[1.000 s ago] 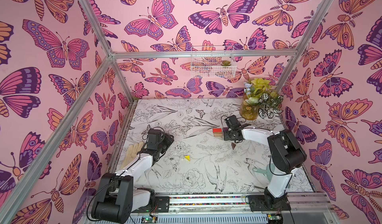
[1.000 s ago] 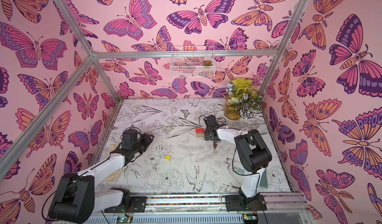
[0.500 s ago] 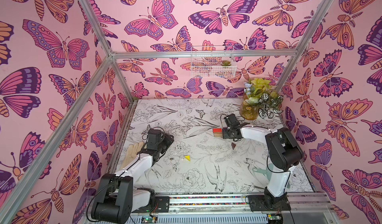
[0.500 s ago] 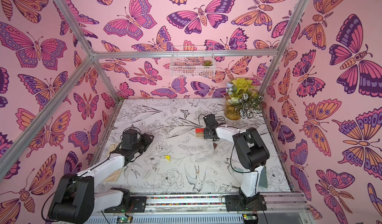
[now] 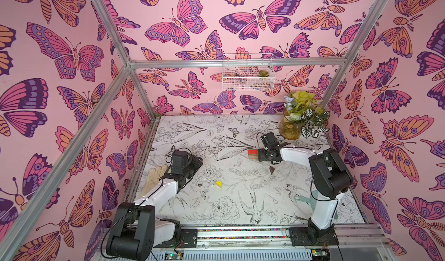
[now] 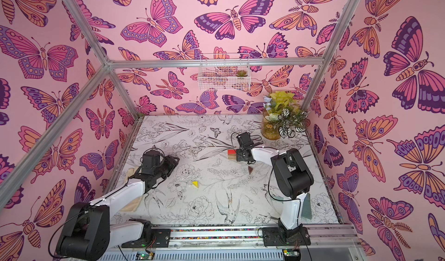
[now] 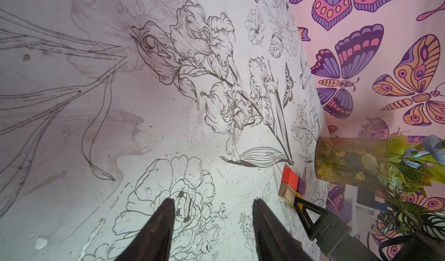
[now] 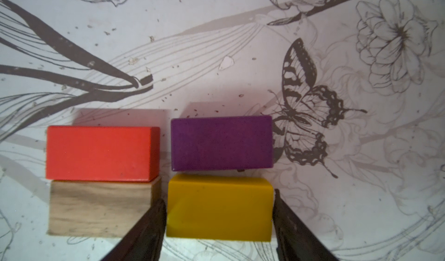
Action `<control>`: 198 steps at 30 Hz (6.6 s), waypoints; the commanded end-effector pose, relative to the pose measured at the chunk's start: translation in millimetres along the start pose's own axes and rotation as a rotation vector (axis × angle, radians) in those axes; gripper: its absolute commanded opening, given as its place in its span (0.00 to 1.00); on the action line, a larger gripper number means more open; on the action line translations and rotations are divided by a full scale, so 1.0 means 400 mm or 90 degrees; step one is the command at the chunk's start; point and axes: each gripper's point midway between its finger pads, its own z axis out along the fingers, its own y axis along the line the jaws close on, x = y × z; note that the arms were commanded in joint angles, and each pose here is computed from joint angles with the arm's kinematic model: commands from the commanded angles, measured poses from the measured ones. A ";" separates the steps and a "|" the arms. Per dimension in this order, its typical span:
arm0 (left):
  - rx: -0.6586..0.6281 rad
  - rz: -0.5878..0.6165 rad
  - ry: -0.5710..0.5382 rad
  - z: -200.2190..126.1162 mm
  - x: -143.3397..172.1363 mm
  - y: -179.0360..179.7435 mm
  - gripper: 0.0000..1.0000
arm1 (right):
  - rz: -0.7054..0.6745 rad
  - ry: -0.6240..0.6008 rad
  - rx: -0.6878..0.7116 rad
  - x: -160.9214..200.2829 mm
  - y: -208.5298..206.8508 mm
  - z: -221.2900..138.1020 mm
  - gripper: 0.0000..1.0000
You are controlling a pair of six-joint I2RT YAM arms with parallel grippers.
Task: Assemble a piece of candy with building blocks
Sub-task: Assemble the building block at the center of the board, then pick up the building block from the center of the board.
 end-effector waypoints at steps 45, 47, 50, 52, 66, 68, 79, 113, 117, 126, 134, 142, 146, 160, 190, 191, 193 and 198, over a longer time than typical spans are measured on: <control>-0.007 0.033 0.052 0.043 0.063 -0.043 0.54 | 0.095 -0.018 -0.063 -0.127 -0.080 0.080 0.15; -0.007 0.032 0.053 0.043 0.064 -0.043 0.54 | 0.094 -0.016 -0.067 -0.128 -0.077 0.083 0.15; -0.009 0.032 0.053 0.043 0.065 -0.040 0.54 | 0.095 -0.016 -0.067 -0.125 -0.078 0.081 0.15; -0.009 0.032 0.052 0.043 0.065 -0.039 0.54 | 0.095 -0.015 -0.066 -0.122 -0.080 0.078 0.15; -0.011 0.032 0.059 0.050 0.068 -0.040 0.54 | 0.089 -0.028 -0.051 -0.109 -0.099 0.032 0.15; -0.011 0.033 0.060 0.050 0.069 -0.040 0.54 | 0.090 -0.028 -0.034 -0.106 -0.112 0.026 0.15; -0.010 0.034 0.059 0.051 0.068 -0.041 0.54 | 0.105 0.006 -0.002 -0.037 -0.142 0.018 0.14; -0.021 0.033 0.064 0.058 0.074 -0.027 0.54 | 0.146 0.004 -0.062 -0.037 -0.084 0.002 0.14; -0.022 0.032 0.064 0.057 0.076 -0.024 0.54 | 0.141 0.002 -0.051 -0.037 -0.094 -0.010 0.14; -0.023 0.034 0.064 0.060 0.075 -0.024 0.54 | 0.110 -0.005 -0.022 -0.014 -0.112 -0.094 0.13; -0.023 0.031 0.064 0.063 0.075 -0.022 0.54 | 0.071 0.019 -0.062 0.050 -0.032 -0.116 0.09; -0.020 0.030 0.065 0.059 0.077 -0.023 0.54 | 0.058 0.041 -0.067 0.072 0.000 -0.080 0.08; -0.018 0.031 0.061 0.056 0.075 -0.024 0.54 | 0.050 0.054 -0.064 0.075 0.004 -0.057 0.08; -0.015 0.032 0.063 0.057 0.073 -0.031 0.54 | 0.028 0.062 -0.033 0.069 -0.006 -0.009 0.07; -0.022 0.035 0.060 0.060 0.074 -0.021 0.54 | 0.016 -0.030 -0.072 0.017 -0.029 -0.254 0.46; -0.023 0.035 0.061 0.061 0.074 -0.022 0.54 | 0.008 -0.028 -0.079 0.022 -0.028 -0.268 0.48; -0.023 0.034 0.064 0.063 0.075 -0.021 0.54 | -0.012 -0.008 -0.086 0.041 -0.027 -0.280 0.49; -0.023 0.032 0.063 0.062 0.076 -0.020 0.54 | -0.032 0.063 -0.083 0.128 -0.037 -0.254 0.50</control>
